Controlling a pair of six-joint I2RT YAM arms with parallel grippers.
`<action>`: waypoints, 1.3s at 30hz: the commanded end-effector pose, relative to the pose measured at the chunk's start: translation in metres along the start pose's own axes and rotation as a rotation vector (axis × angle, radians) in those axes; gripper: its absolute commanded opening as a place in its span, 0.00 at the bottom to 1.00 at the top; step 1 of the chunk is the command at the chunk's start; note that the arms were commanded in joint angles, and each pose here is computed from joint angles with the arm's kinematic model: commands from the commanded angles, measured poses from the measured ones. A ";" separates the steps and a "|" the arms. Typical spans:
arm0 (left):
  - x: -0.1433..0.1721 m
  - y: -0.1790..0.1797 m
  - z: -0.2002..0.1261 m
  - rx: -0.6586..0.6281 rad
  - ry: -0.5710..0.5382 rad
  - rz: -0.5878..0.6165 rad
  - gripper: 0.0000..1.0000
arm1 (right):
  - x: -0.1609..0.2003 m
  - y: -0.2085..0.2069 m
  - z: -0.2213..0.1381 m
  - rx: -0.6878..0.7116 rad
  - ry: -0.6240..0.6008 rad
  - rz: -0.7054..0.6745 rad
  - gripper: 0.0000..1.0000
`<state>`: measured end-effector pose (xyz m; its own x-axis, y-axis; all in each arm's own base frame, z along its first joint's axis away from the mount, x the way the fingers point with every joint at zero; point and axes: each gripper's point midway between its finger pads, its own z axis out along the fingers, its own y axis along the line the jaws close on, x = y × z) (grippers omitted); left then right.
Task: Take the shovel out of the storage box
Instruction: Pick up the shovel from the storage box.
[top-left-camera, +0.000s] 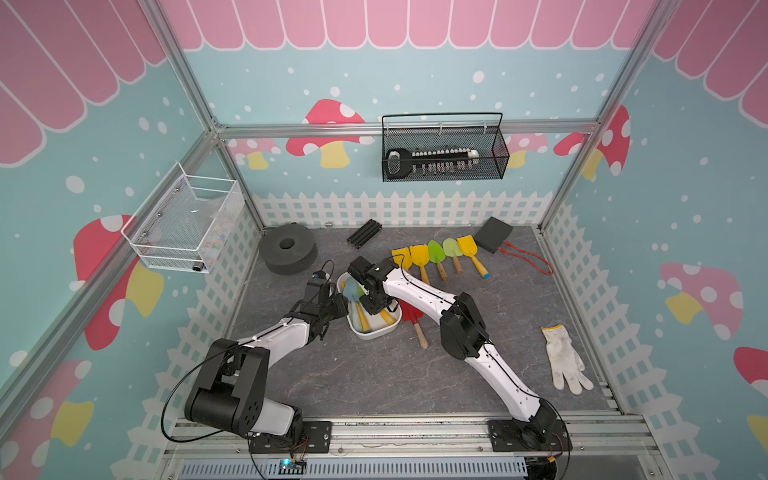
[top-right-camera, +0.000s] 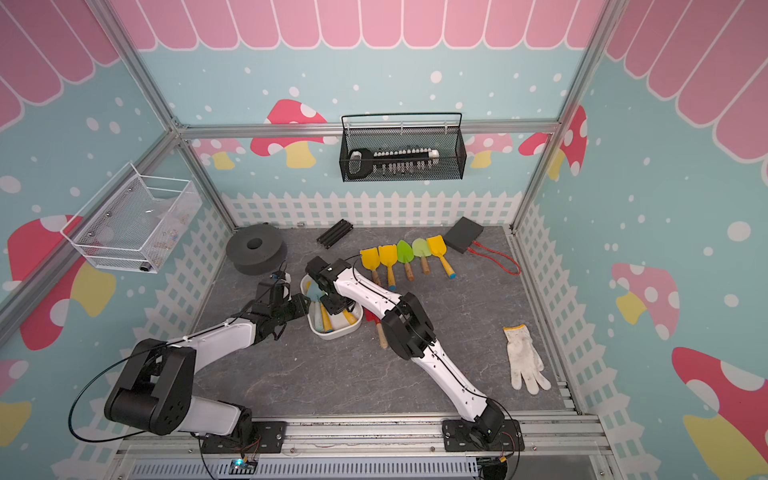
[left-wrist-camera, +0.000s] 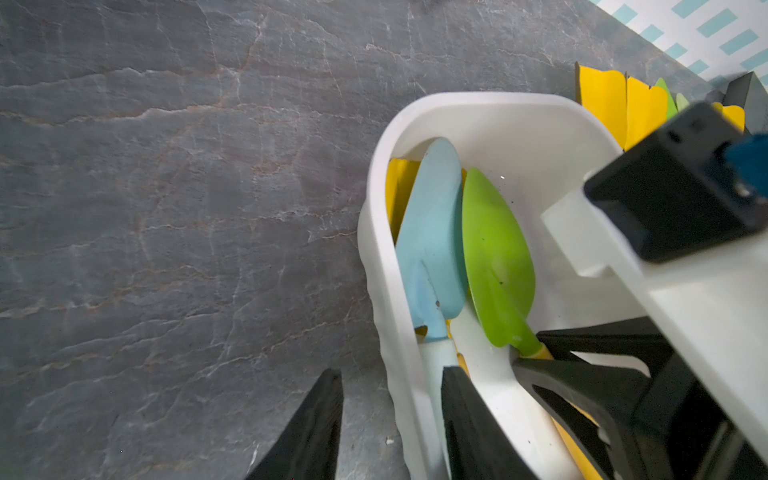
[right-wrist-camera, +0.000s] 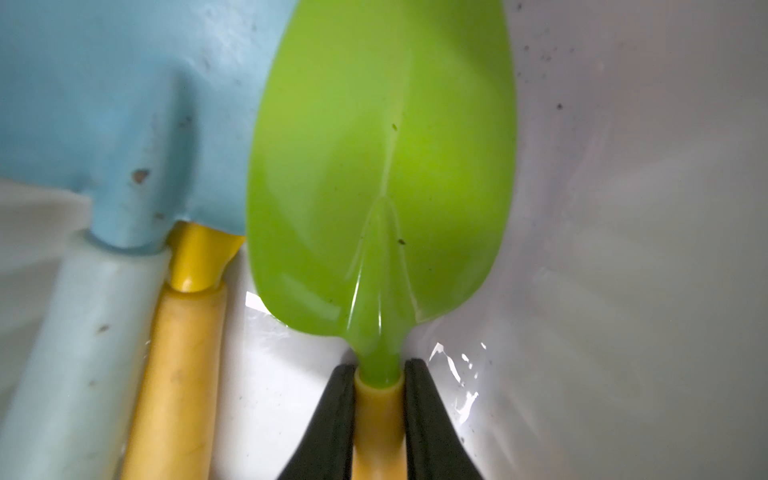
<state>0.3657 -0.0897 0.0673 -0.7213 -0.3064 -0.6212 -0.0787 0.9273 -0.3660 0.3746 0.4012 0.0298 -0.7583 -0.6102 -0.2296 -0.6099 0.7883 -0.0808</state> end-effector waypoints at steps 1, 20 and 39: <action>-0.006 -0.004 -0.003 0.012 -0.014 0.000 0.43 | -0.002 -0.001 -0.002 0.011 -0.002 0.022 0.08; -0.006 -0.002 -0.003 0.004 -0.017 0.001 0.43 | -0.031 0.000 -0.076 -0.059 -0.199 0.047 0.06; -0.006 -0.004 -0.005 0.014 -0.018 0.000 0.43 | -0.041 0.008 -0.137 -0.262 -0.378 0.047 0.06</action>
<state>0.3656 -0.0898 0.0678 -0.7208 -0.3064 -0.6217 -0.0778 0.9271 -0.3667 0.3684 0.4153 0.1402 -0.7065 -0.5101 -0.4906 -0.6252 0.7747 0.0947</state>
